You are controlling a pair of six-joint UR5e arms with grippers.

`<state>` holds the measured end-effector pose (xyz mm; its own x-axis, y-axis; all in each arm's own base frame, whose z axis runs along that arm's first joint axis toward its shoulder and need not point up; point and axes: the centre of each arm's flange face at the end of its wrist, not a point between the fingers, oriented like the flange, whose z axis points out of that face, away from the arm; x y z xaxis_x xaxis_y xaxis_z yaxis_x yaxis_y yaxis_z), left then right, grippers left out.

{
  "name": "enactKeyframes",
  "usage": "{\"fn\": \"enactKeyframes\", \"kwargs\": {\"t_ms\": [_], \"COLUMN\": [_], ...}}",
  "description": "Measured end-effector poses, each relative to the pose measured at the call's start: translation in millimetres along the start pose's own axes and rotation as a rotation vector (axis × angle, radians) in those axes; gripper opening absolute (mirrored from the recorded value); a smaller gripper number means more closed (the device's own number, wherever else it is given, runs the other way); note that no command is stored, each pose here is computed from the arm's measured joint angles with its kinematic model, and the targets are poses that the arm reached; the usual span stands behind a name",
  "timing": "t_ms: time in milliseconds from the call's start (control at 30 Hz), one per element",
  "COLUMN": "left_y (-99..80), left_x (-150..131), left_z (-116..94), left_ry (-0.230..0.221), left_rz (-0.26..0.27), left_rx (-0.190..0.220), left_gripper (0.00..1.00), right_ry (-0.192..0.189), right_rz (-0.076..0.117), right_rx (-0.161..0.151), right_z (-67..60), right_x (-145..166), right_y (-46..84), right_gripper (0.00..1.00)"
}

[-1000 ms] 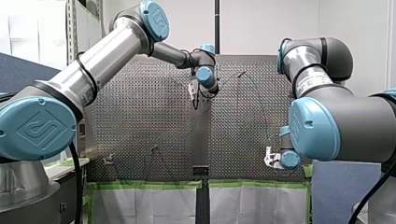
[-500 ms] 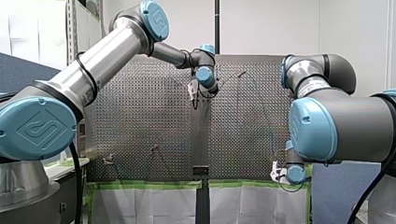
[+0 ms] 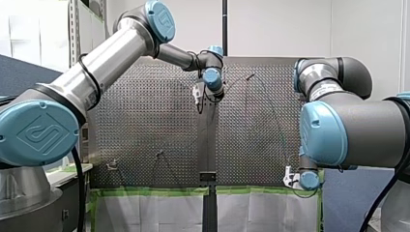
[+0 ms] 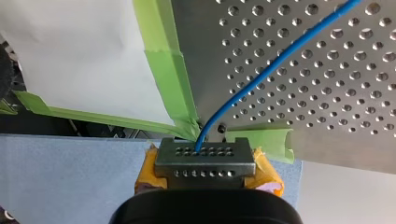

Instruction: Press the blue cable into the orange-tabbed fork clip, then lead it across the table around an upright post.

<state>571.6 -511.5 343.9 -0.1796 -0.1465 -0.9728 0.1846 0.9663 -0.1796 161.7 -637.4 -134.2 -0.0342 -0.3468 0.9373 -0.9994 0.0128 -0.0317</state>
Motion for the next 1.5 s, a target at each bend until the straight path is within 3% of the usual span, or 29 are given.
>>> {"fn": "enactKeyframes", "kwargs": {"t_ms": [133,333,900,1100,1500], "left_y": [3.2,3.9,4.9,15.0,33.1], "left_x": [2,5,5,6,11], "left_z": [-4,-9,-8,-8,-16], "left_ry": [0.025,0.04,0.054,0.088,0.176], "left_rz": [0.013,0.013,-0.046,-0.055,-0.008], "left_rx": [-0.029,-0.064,-0.043,-0.065,-0.132], "left_gripper": [0.9,0.9,0.9,0.9,0.9], "right_ry": [0.003,-0.028,-0.042,-0.043,-0.045], "right_rz": [0.001,0.0,-0.001,-0.003,-0.007], "right_rx": [-0.001,-0.004,-0.015,-0.014,-0.015], "right_z": [1.7,1.2,7.6,7.6,7.4], "right_x": [-1,-26,-33,-32,-33], "right_y": [2.1,6.4,13.4,13.6,13.8], "right_gripper": [0.0,0.0,0.0,0.0,0.0]}}
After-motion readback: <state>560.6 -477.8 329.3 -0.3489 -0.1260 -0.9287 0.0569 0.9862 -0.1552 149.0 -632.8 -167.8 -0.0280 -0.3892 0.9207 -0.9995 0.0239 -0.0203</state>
